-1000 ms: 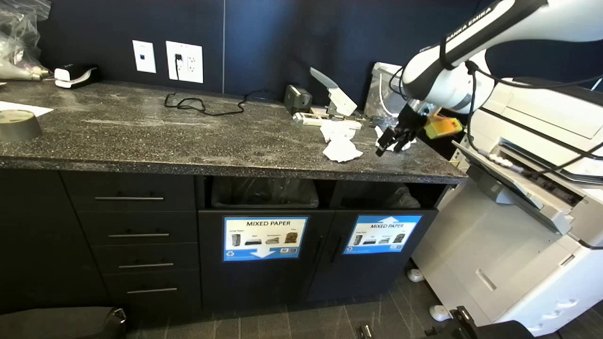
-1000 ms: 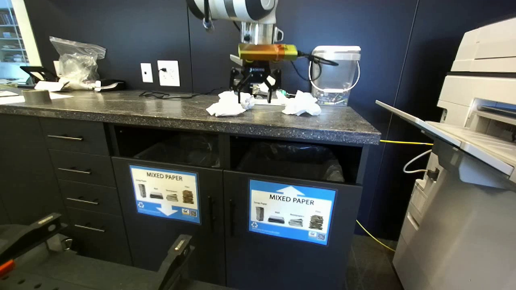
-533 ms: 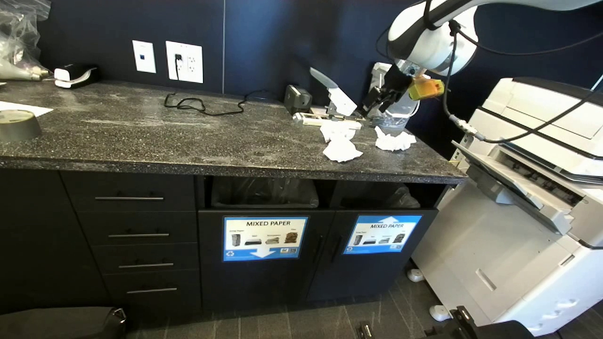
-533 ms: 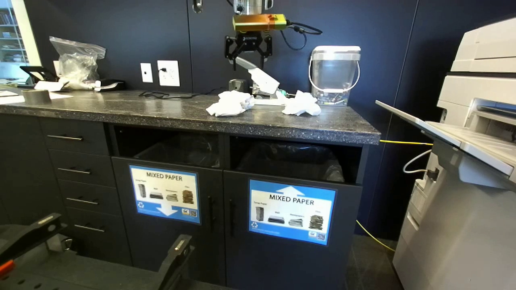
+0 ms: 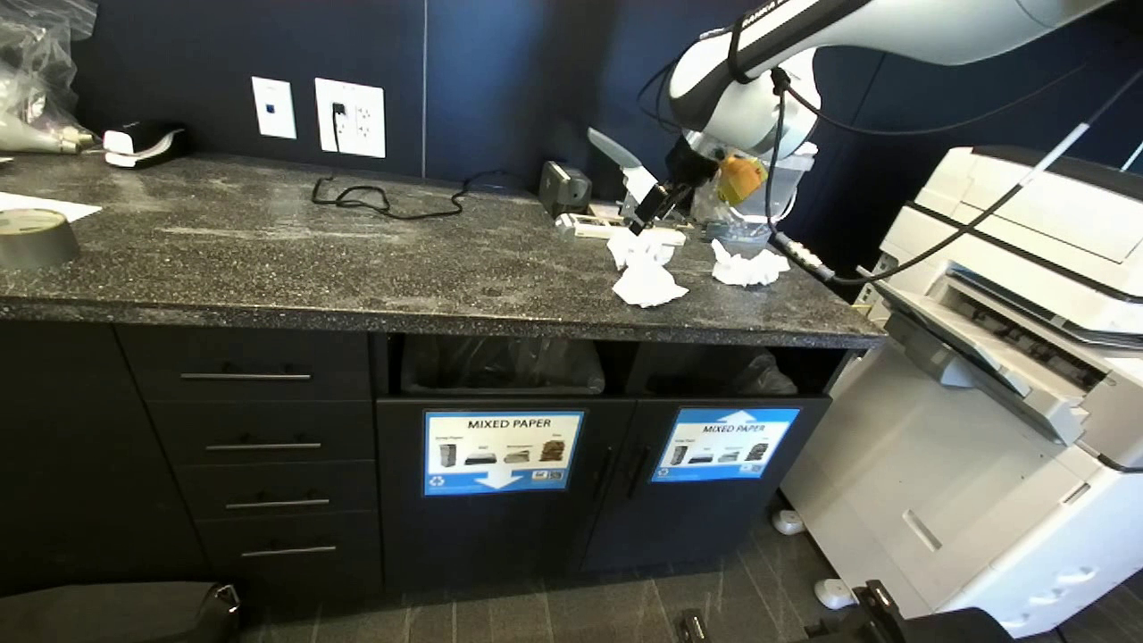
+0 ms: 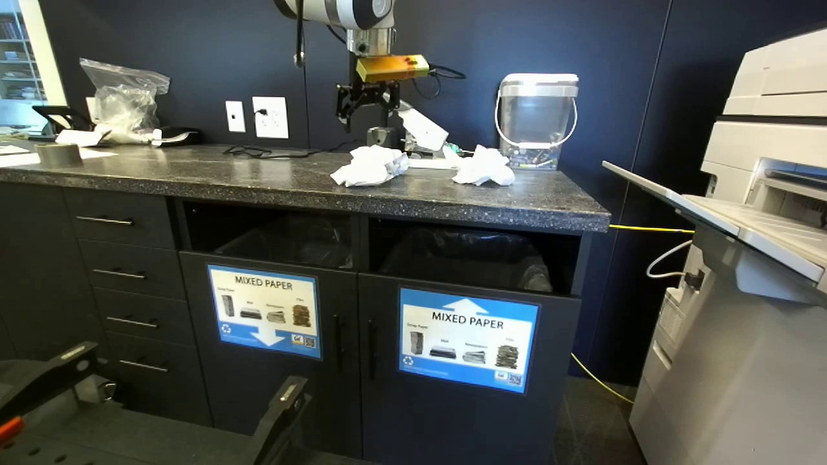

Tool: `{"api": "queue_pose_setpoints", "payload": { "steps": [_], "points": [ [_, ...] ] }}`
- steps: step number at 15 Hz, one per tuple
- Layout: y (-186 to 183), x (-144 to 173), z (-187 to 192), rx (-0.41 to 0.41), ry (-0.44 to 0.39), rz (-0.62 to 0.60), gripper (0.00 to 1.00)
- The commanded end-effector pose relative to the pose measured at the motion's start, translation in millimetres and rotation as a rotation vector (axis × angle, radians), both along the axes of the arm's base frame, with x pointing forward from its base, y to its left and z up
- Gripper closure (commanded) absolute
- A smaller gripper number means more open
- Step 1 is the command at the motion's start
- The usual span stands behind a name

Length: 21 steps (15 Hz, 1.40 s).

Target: Put the white pieces of paper in the right bin

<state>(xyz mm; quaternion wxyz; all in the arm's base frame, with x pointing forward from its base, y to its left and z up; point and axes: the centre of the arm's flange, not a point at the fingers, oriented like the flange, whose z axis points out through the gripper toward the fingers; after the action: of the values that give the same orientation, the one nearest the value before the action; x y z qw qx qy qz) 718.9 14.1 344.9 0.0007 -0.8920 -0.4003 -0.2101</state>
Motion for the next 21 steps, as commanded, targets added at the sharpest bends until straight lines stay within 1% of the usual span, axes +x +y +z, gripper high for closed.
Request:
{"api": "queue_pose_setpoints", "payload": {
  "steps": [1, 3, 4, 6, 7, 8, 9, 10, 11, 12, 14, 16, 17, 19, 20, 21],
  "points": [
    [7, 22, 2, -0.050, 0.042, 0.115, 0.00],
    [-3, 24, 10, -0.069, 0.079, 0.140, 0.00],
    [6, 22, 8, -0.085, 0.104, 0.148, 0.00],
    [-3, 21, 14, -0.102, 0.137, 0.164, 0.00],
    [7, 17, 9, -0.113, 0.150, 0.175, 0.00],
    [8, 15, 8, -0.120, 0.158, 0.183, 0.00],
    [0, 16, 10, -0.125, 0.164, 0.185, 0.00],
    [11, 13, 1, -0.144, 0.168, 0.184, 0.00],
    [14, 12, -3, -0.155, 0.171, 0.189, 0.00],
    [5, 15, -3, -0.157, 0.172, 0.184, 0.00],
    [15, 12, -20, -0.175, 0.189, 0.191, 0.00],
    [6, 14, -27, -0.172, 0.211, 0.191, 0.00],
    [13, 13, -38, -0.174, 0.223, 0.194, 0.00],
    [1, 14, -43, -0.160, 0.237, 0.193, 0.00],
    [11, 12, -56, -0.166, 0.243, 0.194, 0.00],
    [10, 11, -61, -0.164, 0.245, 0.188, 0.00]
  ]
}}
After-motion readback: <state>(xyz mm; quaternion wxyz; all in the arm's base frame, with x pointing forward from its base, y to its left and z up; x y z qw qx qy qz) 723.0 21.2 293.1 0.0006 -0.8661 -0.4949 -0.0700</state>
